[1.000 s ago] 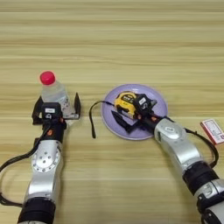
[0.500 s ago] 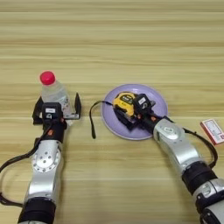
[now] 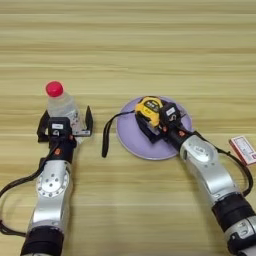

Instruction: Move the objects on the table

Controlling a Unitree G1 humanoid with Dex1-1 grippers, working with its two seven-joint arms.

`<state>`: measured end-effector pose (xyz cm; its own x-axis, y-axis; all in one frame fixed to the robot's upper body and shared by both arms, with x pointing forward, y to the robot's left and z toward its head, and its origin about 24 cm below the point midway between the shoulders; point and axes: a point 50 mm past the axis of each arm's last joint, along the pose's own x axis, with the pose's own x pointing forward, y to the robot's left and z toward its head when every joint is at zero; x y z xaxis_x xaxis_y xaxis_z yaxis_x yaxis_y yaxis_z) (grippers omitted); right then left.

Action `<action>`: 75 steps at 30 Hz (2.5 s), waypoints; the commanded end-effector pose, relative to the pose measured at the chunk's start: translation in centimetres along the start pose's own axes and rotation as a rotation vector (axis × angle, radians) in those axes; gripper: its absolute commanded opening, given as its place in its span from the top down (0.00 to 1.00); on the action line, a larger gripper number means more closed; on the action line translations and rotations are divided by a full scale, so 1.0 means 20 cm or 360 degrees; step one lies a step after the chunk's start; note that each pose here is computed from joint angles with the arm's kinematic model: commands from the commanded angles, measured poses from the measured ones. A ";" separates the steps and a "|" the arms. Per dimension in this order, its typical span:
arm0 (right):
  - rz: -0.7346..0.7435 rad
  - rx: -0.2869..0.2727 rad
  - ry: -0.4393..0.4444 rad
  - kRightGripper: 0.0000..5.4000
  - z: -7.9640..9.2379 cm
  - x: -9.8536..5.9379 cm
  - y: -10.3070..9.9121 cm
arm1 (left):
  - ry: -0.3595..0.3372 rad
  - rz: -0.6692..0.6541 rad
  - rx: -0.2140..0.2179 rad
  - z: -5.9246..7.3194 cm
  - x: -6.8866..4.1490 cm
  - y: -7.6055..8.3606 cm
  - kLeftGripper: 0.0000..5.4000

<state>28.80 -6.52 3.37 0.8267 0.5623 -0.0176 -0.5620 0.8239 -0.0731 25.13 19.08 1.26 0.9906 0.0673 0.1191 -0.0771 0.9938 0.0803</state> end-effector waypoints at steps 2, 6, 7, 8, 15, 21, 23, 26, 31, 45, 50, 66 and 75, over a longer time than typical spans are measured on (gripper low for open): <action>-0.0124 -0.0016 -0.0102 0.21 0.08 -0.02 -0.05 | 0.0029 0.0007 -0.0001 -0.01 -0.01 -0.01 0.00; -0.0269 -0.0009 -0.0146 0.21 0.11 -0.05 -0.11 | 0.0030 0.0007 -0.0001 -0.01 -0.02 -0.01 0.00; -0.0311 -0.0009 -0.0151 0.21 0.11 -0.06 -0.13 | 0.0031 0.0007 -0.0001 -0.01 -0.02 -0.01 0.00; -0.0352 -0.0013 -0.0154 0.21 0.12 -0.06 -0.15 | 0.0031 0.0008 -0.0001 -0.01 -0.02 0.00 0.00; -0.0571 0.0027 -0.0168 0.21 0.13 -0.10 -0.28 | 0.0030 0.0009 -0.0001 -0.01 -0.01 0.00 0.00; -0.0776 0.0022 -0.0126 0.21 0.10 -0.14 -0.39 | 0.0029 0.0010 -0.0001 -0.01 -0.01 0.00 0.00; -0.0832 0.0017 -0.0103 0.21 0.09 -0.15 -0.41 | 0.0029 0.0011 -0.0001 -0.01 -0.01 0.00 0.00; -0.0888 0.0010 -0.0059 0.21 0.06 -0.17 -0.44 | 0.0029 0.0011 -0.0001 -0.01 -0.01 0.00 0.00; -0.0938 -0.0007 0.0028 0.21 0.02 -0.18 -0.47 | 0.0027 0.0009 -0.0001 -0.01 -0.01 0.00 0.00; -0.0902 -0.0016 0.0190 0.21 -0.07 -0.16 -0.46 | 0.0025 0.0006 0.0001 -0.01 -0.01 0.00 0.00; -0.0897 -0.0017 0.0215 0.21 -0.08 -0.16 -0.46 | 0.0023 0.0005 0.0001 -0.01 -0.01 0.00 0.00; -0.0900 -0.0004 0.0236 0.00 -0.09 -0.17 -0.46 | 0.0020 0.0011 0.0001 0.00 -0.01 0.00 0.00; -0.0909 -0.0002 0.0200 0.00 -0.07 -0.18 -0.46 | 0.0021 0.0012 0.0000 0.00 -0.01 0.00 0.00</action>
<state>30.87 -16.15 1.99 0.9931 0.0150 -0.1161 -0.0276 0.9938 -0.1074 24.99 19.08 1.23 0.9906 0.0680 0.1186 -0.0778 0.9937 0.0803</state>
